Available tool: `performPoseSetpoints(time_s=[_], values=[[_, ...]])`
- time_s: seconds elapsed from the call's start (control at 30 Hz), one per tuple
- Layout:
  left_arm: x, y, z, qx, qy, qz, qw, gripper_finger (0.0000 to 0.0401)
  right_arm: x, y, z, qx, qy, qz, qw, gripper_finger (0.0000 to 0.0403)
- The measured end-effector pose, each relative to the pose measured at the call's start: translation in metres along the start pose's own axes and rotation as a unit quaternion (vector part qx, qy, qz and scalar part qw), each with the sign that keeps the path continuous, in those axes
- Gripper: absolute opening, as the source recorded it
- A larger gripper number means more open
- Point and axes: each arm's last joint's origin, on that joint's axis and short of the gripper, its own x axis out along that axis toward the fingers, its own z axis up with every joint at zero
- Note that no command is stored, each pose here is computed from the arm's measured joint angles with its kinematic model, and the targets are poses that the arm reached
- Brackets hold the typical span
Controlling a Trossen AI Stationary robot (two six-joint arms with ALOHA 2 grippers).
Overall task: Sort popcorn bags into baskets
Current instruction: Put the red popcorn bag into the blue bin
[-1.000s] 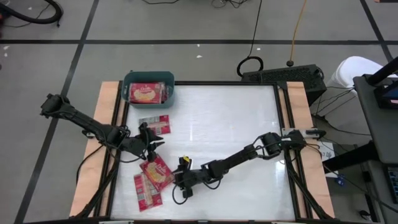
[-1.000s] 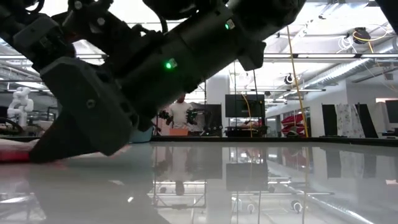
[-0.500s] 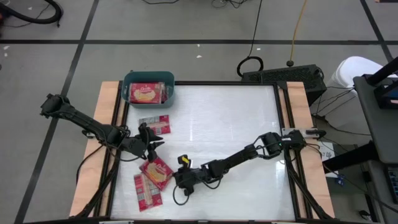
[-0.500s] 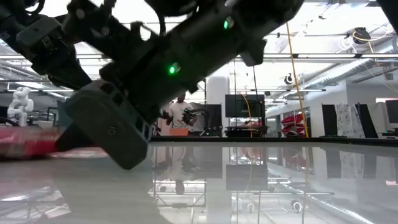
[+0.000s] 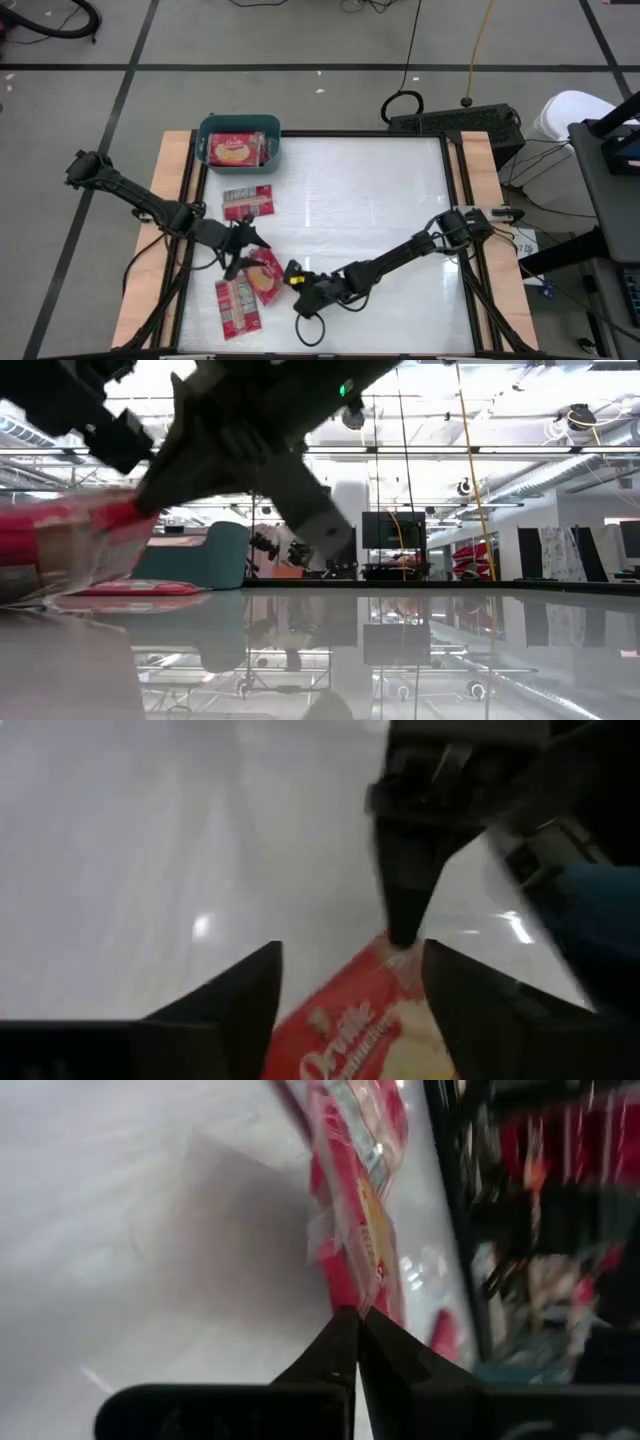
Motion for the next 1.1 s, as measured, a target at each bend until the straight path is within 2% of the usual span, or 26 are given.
performPoseSetpoints(time_s=[0.1,0.23,0.53,0.7,0.9,1.1], values=[[0.0,0.001,0.005,0.027,-0.02,-0.016,0.999,0.0281,-0.004,-0.001,0.004,-0.072,-0.007,-0.004,0.997,0.0],[0.005,0.006,0.005,0.036,-0.003,-0.041,0.998,0.0305,-0.011,-0.008,0.006,-0.094,-0.013,-0.009,0.995,0.0],[0.03,0.032,-0.003,0.026,0.061,-0.125,0.99,0.0284,-0.027,-0.025,0.009,-0.178,-0.023,-0.026,0.983,0.0],[0.044,0.049,0.001,0.019,0.035,-0.154,0.987,0.0285,-0.029,-0.029,0.008,-0.215,-0.037,-0.024,0.976,0.0],[0.061,0.058,-0.005,0.027,0.034,-0.256,0.966,0.0302,-0.027,-0.035,0.004,-0.246,-0.043,-0.026,0.968,0.0],[0.076,0.064,-0.019,0.015,0.075,-0.273,0.959,0.0281,-0.026,-0.036,0.002,-0.258,-0.048,-0.023,0.965,0.0]])
